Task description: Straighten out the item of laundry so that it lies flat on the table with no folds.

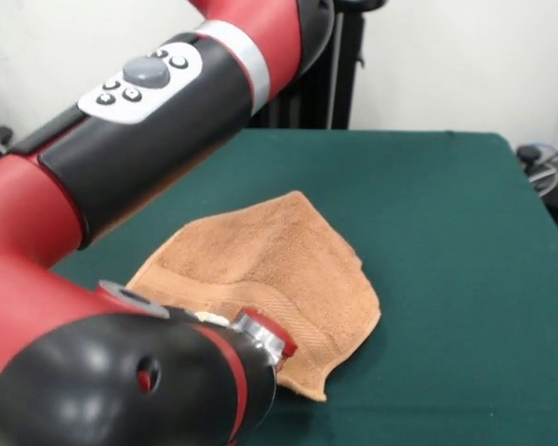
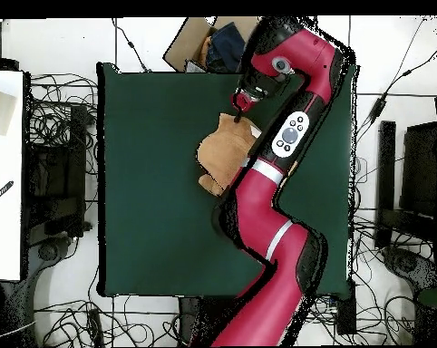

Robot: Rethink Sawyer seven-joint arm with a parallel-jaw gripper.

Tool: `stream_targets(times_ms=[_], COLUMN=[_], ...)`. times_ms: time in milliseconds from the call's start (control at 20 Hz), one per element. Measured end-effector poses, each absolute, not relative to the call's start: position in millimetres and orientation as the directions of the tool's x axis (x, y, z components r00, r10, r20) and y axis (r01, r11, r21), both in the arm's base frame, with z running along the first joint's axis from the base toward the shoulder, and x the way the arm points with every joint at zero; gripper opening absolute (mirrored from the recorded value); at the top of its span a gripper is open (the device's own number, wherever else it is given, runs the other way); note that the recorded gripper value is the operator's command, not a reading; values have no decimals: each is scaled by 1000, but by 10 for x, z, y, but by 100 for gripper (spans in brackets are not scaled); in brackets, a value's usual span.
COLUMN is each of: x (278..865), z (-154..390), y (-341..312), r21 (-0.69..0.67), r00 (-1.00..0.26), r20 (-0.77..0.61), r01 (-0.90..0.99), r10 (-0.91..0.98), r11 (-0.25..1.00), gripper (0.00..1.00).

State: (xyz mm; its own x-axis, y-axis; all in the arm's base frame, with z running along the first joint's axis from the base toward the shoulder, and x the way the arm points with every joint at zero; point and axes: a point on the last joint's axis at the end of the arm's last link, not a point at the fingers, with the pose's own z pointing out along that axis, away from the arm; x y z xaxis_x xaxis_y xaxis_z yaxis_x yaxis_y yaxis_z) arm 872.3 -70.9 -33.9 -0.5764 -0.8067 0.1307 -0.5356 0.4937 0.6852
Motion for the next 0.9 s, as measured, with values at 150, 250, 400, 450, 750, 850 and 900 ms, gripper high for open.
stream_targets(times_ms=[150, 250, 400, 450, 750, 850, 900], x=[8769, 8787, 8803, 8806, 8812, 8804, 8801], z=[-150, -36, 121, 166, 338, 345, 345], y=[-686, -678, -677, -680, -659, -651, -648], r21=[670, 662, 650, 647, 622, 622, 623], r00=[-570, -566, -562, -560, -554, -553, -553], r20=[127, 131, 146, 149, 161, 156, 155], r01=[-554, -561, -566, -568, -586, -588, -589], r10=[-812, -814, -814, -815, -817, -818, -819], r11=[494, 497, 507, 509, 520, 517, 515], gripper=[0, 0, 0, 0, 0, 0, 0])
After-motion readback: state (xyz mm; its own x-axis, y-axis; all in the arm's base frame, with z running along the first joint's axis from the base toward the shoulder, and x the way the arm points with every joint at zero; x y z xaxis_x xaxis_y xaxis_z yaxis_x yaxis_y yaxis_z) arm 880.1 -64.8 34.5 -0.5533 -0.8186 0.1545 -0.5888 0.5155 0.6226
